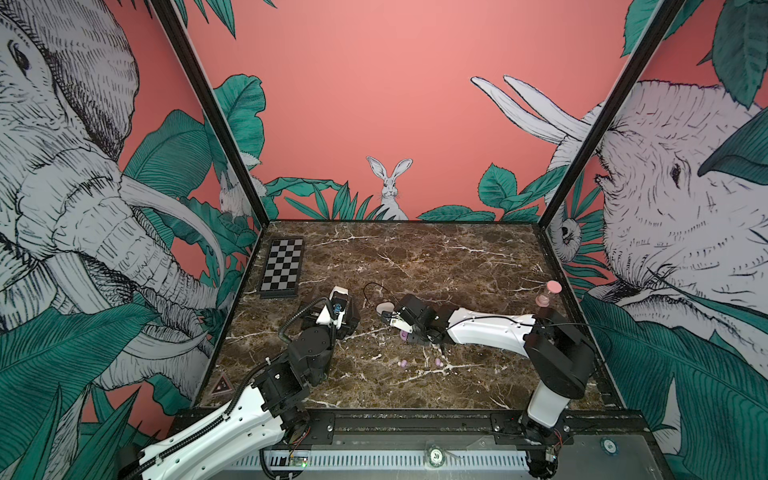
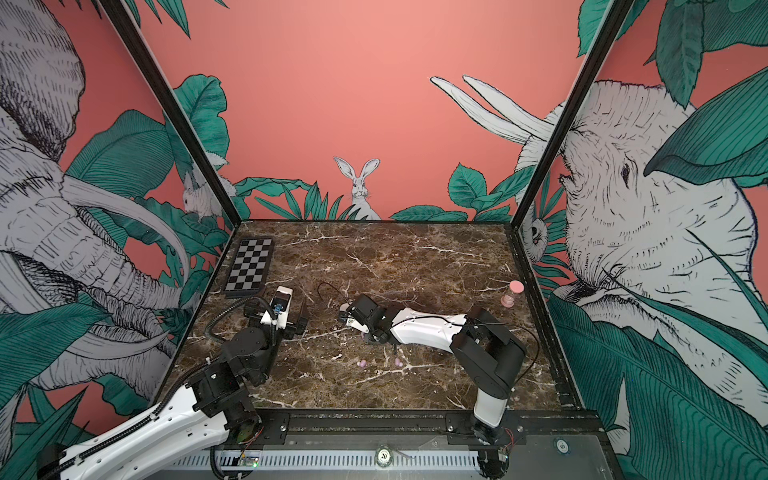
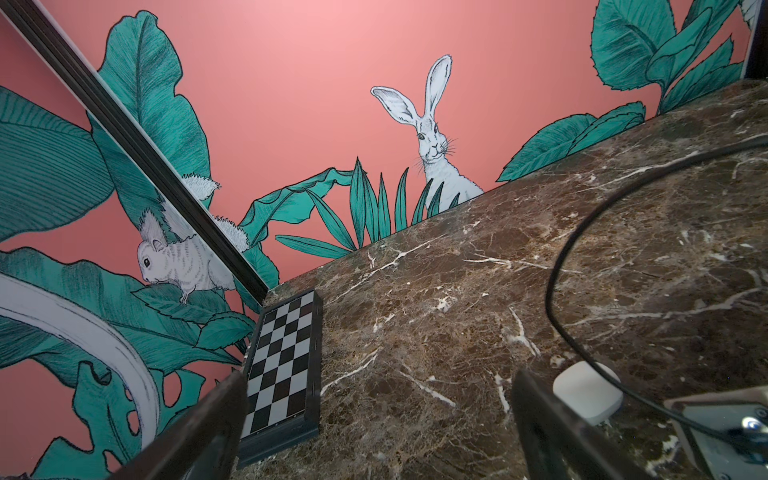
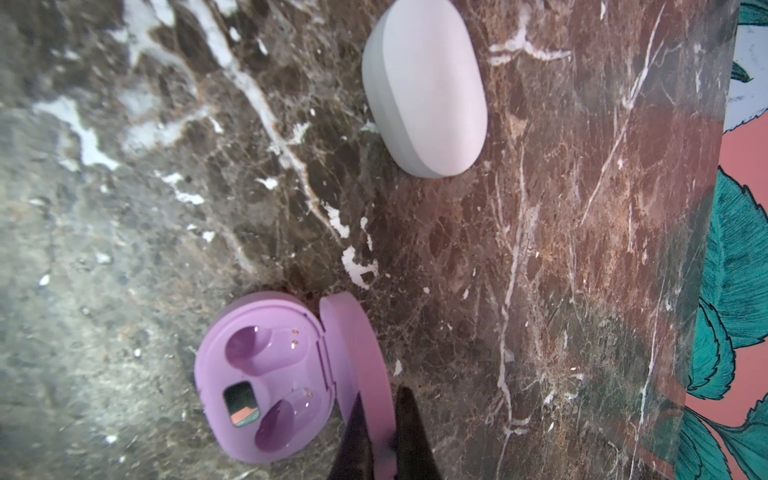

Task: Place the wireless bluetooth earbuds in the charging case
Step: 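Set the open pink case on the table and open the right gripper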

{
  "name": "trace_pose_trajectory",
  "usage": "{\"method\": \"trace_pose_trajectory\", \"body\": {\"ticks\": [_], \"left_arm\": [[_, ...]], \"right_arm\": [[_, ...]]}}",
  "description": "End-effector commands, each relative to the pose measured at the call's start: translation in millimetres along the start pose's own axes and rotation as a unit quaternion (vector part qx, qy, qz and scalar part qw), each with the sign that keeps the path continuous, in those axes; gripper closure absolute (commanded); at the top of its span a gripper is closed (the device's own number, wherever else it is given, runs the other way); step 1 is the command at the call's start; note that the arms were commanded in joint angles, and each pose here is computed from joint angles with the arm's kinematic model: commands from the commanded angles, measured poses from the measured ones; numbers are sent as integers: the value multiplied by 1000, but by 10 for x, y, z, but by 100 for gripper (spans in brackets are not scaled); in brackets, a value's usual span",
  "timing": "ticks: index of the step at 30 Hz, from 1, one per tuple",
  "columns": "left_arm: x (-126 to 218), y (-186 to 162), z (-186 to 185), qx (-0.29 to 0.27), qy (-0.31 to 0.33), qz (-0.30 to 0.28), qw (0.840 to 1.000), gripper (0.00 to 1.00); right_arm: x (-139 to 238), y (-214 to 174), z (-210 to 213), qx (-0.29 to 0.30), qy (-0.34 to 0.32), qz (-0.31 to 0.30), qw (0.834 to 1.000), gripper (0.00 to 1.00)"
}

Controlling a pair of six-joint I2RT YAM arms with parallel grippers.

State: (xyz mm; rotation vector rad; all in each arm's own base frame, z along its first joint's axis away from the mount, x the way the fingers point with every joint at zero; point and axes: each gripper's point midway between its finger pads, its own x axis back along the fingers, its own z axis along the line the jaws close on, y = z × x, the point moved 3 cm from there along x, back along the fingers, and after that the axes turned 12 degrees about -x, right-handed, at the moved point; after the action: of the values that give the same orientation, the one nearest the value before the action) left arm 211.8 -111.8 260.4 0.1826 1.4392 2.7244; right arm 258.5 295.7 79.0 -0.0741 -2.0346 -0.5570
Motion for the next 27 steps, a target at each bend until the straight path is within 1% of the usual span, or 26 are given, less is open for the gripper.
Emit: {"method": "trace_pose_trajectory", "body": {"ticks": [1,7,17,21,24,27], "left_arm": [[-6,-15,29,5,11,-1,1000,1],[-7,-15,23,4,9,0,1000,1],[-11,-21,20,4,9,1,1000,1],[-12,-20,22,4,10,1,1000,1],[-11,-16,33,4,12,1,1000,1],[-10,-20,30,4,11,2,1000,1]], "right_arm": [[31,68,-21,-6,5,-7,1000,94],[39,70,-1,-9,11,-8,1000,80],[153,131,-68,-19,3,-26,999,63],[245,171,-111,-30,-2,-44,999,54],[348,213,-152,-44,-6,-68,997,46],[492,262,-197,-60,-4,-95,994,40]]}}
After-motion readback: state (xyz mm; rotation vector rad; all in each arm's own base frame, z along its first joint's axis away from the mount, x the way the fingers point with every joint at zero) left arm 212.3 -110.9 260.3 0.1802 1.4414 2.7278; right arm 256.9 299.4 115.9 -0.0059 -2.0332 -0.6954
